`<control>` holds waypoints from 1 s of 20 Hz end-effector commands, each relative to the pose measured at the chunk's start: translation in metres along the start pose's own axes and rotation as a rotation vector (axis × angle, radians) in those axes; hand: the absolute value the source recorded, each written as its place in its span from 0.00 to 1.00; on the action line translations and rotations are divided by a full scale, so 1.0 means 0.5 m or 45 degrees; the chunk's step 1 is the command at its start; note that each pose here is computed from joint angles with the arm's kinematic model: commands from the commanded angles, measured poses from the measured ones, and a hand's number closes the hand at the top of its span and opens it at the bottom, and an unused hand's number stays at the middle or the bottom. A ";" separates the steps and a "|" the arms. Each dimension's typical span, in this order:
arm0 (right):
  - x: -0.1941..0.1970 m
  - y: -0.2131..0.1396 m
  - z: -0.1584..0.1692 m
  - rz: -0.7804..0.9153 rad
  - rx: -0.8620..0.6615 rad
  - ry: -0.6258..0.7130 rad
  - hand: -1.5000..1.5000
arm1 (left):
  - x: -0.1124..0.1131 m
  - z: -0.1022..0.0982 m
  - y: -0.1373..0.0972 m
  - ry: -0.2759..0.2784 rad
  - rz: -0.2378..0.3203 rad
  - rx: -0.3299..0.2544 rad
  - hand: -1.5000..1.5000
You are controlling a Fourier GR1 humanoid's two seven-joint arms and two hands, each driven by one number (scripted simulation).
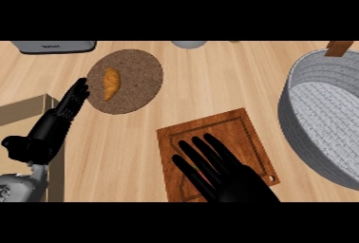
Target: Pick the bell pepper from the cutting board and place it in the basket
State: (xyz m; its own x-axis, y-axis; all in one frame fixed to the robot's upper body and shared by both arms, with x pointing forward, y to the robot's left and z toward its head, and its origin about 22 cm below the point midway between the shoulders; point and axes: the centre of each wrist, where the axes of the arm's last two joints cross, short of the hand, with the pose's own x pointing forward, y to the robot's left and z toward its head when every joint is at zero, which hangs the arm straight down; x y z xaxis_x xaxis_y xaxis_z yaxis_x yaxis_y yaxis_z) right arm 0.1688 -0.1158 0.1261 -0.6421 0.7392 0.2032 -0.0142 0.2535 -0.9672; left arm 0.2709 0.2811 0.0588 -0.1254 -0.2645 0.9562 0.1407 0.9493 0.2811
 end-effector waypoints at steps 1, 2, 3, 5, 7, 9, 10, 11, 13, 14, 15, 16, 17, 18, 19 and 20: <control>0.039 -0.039 0.032 0.204 0.225 0.114 0.00 | 0.016 -0.007 -0.003 -0.010 0.003 0.006 0.50; 0.042 -0.049 0.052 0.207 0.294 0.144 0.00 | 0.006 0.005 -0.027 -0.012 0.020 -0.013 0.50; 0.053 -0.063 0.050 0.215 0.330 0.157 0.00 | 0.024 -0.019 -0.014 -0.034 0.000 -0.017 0.50; 0.075 -0.096 0.067 0.205 0.380 0.176 0.00 | -0.003 0.005 -0.028 -0.029 -0.003 -0.031 0.50; 0.084 -0.129 0.081 0.188 0.419 0.182 0.00 | 0.020 0.002 -0.016 -0.028 0.011 -0.047 0.50; 0.101 -0.145 0.094 0.185 0.411 0.206 0.00 | 0.027 -0.011 0.004 -0.047 0.006 -0.024 0.50; 0.093 -0.166 0.110 0.165 0.386 0.218 0.00 | 0.026 -0.002 -0.007 -0.044 -0.002 -0.044 0.50; 0.100 -0.159 0.097 0.183 0.410 0.231 0.00 | 0.001 0.003 -0.005 -0.044 0.030 -0.044 0.50; 0.100 -0.173 0.102 0.161 0.379 0.236 0.00 | -0.025 0.006 -0.020 -0.044 0.011 -0.019 0.50; 0.094 -0.177 0.115 0.163 0.391 0.235 0.00 | -0.003 0.001 -0.045 -0.037 0.012 -0.051 0.50; 0.100 -0.177 0.102 0.167 0.357 0.233 0.00 | -0.011 -0.022 -0.022 -0.022 0.025 -0.045 0.50; 0.114 -0.163 0.103 0.129 0.370 0.234 0.00 | 0.014 -0.001 -0.029 -0.028 0.016 -0.044 0.50; 0.071 -0.182 0.081 0.157 0.380 0.238 0.00 | 0.004 0.022 -0.025 -0.029 0.017 -0.076 0.50; 0.092 -0.176 0.078 0.143 0.359 0.247 0.00 | 0.011 -0.020 -0.057 -0.033 0.014 -0.046 0.50; 0.080 -0.180 0.087 0.116 0.357 0.251 0.00 | 0.009 -0.019 -0.025 -0.035 0.014 -0.049 0.50; 0.092 -0.171 0.093 0.092 0.352 0.247 0.00 | 0.019 -0.022 -0.058 -0.053 0.012 -0.055 0.50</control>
State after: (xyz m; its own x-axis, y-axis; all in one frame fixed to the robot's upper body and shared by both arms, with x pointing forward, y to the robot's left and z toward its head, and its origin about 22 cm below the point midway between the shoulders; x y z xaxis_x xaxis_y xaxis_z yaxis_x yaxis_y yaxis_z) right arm 0.1371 -0.1092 0.1877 -0.4975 0.8625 0.0931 -0.2323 -0.0290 -0.9722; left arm 0.2731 0.2623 0.0578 -0.1520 -0.2489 0.9565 0.1797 0.9447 0.2744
